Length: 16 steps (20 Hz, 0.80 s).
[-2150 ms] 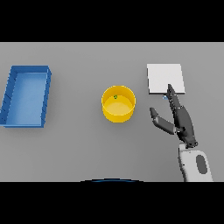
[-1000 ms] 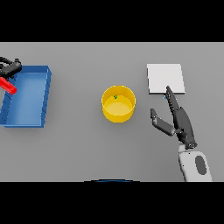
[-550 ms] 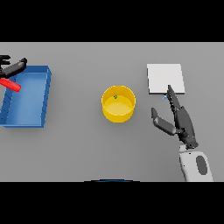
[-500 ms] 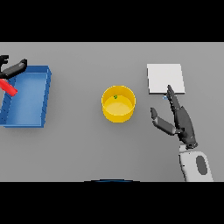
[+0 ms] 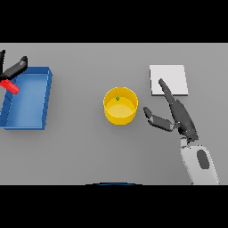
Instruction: Pick up the red beaker and tilt it to pour out 1 green nut into yellow bowl. Pick up the yellow bowl and place it on the metallic measuring scale.
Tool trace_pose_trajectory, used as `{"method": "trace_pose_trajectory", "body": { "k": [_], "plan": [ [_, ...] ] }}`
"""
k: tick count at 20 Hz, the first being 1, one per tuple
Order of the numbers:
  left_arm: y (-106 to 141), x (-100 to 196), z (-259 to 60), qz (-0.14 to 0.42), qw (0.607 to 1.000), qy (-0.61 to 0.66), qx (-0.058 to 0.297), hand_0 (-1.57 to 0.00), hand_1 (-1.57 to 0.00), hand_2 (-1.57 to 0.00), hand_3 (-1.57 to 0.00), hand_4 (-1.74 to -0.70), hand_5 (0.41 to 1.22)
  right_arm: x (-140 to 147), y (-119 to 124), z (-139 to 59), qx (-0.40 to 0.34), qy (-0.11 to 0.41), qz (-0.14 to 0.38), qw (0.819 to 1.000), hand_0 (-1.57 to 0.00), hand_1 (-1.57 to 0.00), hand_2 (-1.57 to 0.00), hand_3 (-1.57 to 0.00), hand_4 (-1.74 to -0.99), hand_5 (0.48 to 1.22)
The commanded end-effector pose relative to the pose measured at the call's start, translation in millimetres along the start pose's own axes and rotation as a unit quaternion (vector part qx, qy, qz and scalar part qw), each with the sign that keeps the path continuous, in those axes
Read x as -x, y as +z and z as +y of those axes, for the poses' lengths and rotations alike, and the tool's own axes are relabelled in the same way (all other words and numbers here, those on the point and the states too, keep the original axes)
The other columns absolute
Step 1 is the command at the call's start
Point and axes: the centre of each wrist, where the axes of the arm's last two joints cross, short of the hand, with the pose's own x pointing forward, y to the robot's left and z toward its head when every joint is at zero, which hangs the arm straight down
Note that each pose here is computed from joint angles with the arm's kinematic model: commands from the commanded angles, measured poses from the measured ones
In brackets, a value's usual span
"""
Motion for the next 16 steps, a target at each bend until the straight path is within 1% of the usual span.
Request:
{"method": "trace_pose_trajectory", "body": {
  "k": [1, 2, 3, 4, 5, 6, 7, 9, 10, 13, 15, 16],
  "plan": [
    [0.2, -3.3, 0.9, -0.005, 1.0, -0.001, -0.001, -0.01, -0.01, -0.01, -0.01, -0.72, 0.693, -4.8, -9.0, -3.4, -0.031, 0.015, -0.016, 0.999, -0.01, 0.0, 0.0, 0.0, -1.174, 0.68],
    [0.7, -5.1, -1.5, -0.007, 1.0, 0.002, 0.003, -0.01, -0.01, -0.01, 0.0, -0.73, 0.7, -5.6, -16.1, -5.8, -0.056, 0.029, -0.023, 0.998, -0.01, 0.0, 0.0, 0.0, -1.202, 0.683],
    [1.3, -3.0, -2.9, -0.005, 1.0, 0.005, 0.003, -0.01, -0.01, -0.01, 0.0, -0.73, 0.707, -11.7, -23.5, -6.8, -0.082, 0.062, -0.04, 0.994, -0.01, 0.0, 0.0, 0.0, -1.231, 0.677],
    [2.3, -2.2, -0.1, -0.006, 1.0, 0.006, 0.003, -0.01, -0.01, 0.0, 0.0, -0.74, 0.709, -15.3, -28.6, -5.8, -0.106, 0.093, -0.046, 0.989, 0.0, 0.0, 0.0, 0.0, -1.254, 0.666],
    [3.0, -3.4, -1.4, -0.004, 1.0, 0.003, 0.001, 0.0, 0.0, 0.0, 0.0, -0.74, 0.709, -17.7, -34.1, -4.2, -0.126, 0.129, -0.036, 0.983, 0.0, 0.0, 0.0, 0.0, -1.26, 0.656],
    [1.9, -1.6, -2.2, -0.008, 1.0, 0.003, 0.003, 0.0, 0.0, 0.0, 0.0, -0.74, 0.709, -20.2, -36.8, -2.5, -0.138, 0.148, -0.037, 0.979, 0.0, 0.0, 0.0, 0.0, -1.255, 0.648],
    [2.6, 2.1, -0.4, -0.008, 1.0, 0.005, 0.002, 0.0, 0.0, 0.0, 0.0, -0.74, 0.709, -28.2, -44.0, 2.6, -0.164, 0.188, -0.052, 0.967, 0.0, 0.0, 0.0, 0.0, -1.243, 0.638],
    [3.6, 4.0, -0.3, -0.011, 1.0, 0.006, 0.002, 0.0, 0.0, 0.0, 0.0, -0.75, 0.711, -33.4, -53.0, 2.0, -0.198, 0.251, -0.066, 0.945, 0.0, 0.0, 0.0, 0.0, -1.23, 0.62],
    [2.7, 3.6, -3.1, -0.007, 1.0, 0.004, 0.003, 0.0, 0.0, 0.0, 0.0, -0.75, 0.712, -34.5, -55.1, 6.1, -0.216, 0.267, -0.073, 0.936, 0.0, 0.0, 0.0, 0.0, -1.227, 0.616],
    [-0.2, 4.0, -2.9, -0.014, 1.0, 0.011, 0.006, 0.0, 0.0, 0.0, 0.0, -0.75, 0.714, -47.1, -69.5, 6.1, -0.266, 0.315, -0.096, 0.906, 0.0, 0.0, 0.0, 0.0, -1.234, 0.62],
    [-0.6, 2.8, -2.4, -0.014, 1.0, 0.016, 0.004, 0.0, 0.0, 0.0, 0.0, -0.76, 0.717, -48.0, -75.3, 12.5, -0.299, 0.345, -0.096, 0.885, 0.0, 0.0, 0.0, 0.0, -1.226, 0.632],
    [-0.7, 3.9, -2.3, -0.018, 1.0, 0.015, 0.005, 0.0, 0.0, 0.0, 0.0, -0.76, 0.717, -51.2, -78.8, 15.2, -0.306, 0.357, -0.098, 0.877, 0.0, 0.0, 0.0, 0.0, -1.218, 0.636]
  ]
}}
